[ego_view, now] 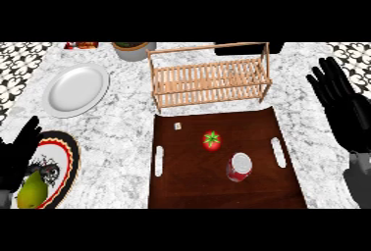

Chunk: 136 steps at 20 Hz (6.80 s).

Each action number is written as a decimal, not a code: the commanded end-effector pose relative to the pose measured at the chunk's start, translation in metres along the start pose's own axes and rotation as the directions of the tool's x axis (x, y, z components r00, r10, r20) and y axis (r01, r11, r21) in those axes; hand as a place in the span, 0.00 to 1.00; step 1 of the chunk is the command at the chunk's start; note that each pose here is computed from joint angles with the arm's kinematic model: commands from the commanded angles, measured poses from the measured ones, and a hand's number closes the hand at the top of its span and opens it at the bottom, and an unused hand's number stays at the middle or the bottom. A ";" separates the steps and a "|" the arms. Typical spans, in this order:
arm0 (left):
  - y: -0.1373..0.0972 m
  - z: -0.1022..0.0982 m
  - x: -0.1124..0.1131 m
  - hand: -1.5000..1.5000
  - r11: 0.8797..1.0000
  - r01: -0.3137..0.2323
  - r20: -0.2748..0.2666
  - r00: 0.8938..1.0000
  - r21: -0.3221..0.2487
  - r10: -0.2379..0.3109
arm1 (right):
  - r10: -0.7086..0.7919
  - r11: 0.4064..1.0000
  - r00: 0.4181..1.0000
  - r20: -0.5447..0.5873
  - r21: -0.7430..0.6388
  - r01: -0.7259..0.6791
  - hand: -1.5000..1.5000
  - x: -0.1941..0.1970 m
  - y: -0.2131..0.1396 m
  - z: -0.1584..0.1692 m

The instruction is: Pick the can from the tray and place it in the tiered shelf

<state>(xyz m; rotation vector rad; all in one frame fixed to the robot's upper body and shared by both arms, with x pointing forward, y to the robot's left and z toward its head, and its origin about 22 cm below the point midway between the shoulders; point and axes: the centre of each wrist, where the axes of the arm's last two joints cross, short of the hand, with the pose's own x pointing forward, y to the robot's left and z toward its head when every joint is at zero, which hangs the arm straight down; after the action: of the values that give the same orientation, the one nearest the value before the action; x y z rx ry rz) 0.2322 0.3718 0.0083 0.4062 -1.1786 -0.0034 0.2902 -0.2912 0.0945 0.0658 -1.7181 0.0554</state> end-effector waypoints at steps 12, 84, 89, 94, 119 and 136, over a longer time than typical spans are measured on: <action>-0.086 0.024 0.076 0.50 0.979 -0.175 0.364 0.909 -0.107 0.203 | 0.006 0.848 0.999 0.040 -0.529 0.016 0.00 -0.032 0.090 0.055; -0.088 0.021 0.081 0.50 0.983 -0.169 0.397 0.899 -0.077 0.186 | 0.787 0.377 0.037 -0.616 0.434 -0.818 0.00 -0.072 0.191 0.058; -0.072 0.021 0.068 0.50 0.982 -0.164 0.393 0.900 -0.091 0.186 | 0.826 0.329 0.006 -0.563 0.474 -0.817 1.00 -0.090 0.184 0.048; -0.080 0.033 0.074 0.50 0.982 -0.161 0.378 0.907 -0.097 0.185 | 0.860 0.199 -0.064 -0.506 0.449 -0.871 1.00 -0.086 0.173 0.028; -0.091 0.033 0.073 0.50 0.981 -0.157 0.378 0.906 -0.116 0.190 | 0.740 0.660 0.650 -0.170 0.003 -0.751 1.00 0.080 0.283 0.048; -0.086 0.023 0.075 0.50 0.983 -0.152 0.387 0.905 -0.099 0.179 | 0.748 0.551 0.598 -0.287 -0.234 -0.801 1.00 0.121 0.240 -0.003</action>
<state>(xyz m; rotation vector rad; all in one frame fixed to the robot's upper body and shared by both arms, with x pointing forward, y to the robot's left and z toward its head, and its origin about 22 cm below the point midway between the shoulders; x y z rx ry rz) 0.2574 0.2672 0.0526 0.2474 -1.6040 0.0365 0.2446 -0.0464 0.2103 -0.9419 -1.5914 0.5134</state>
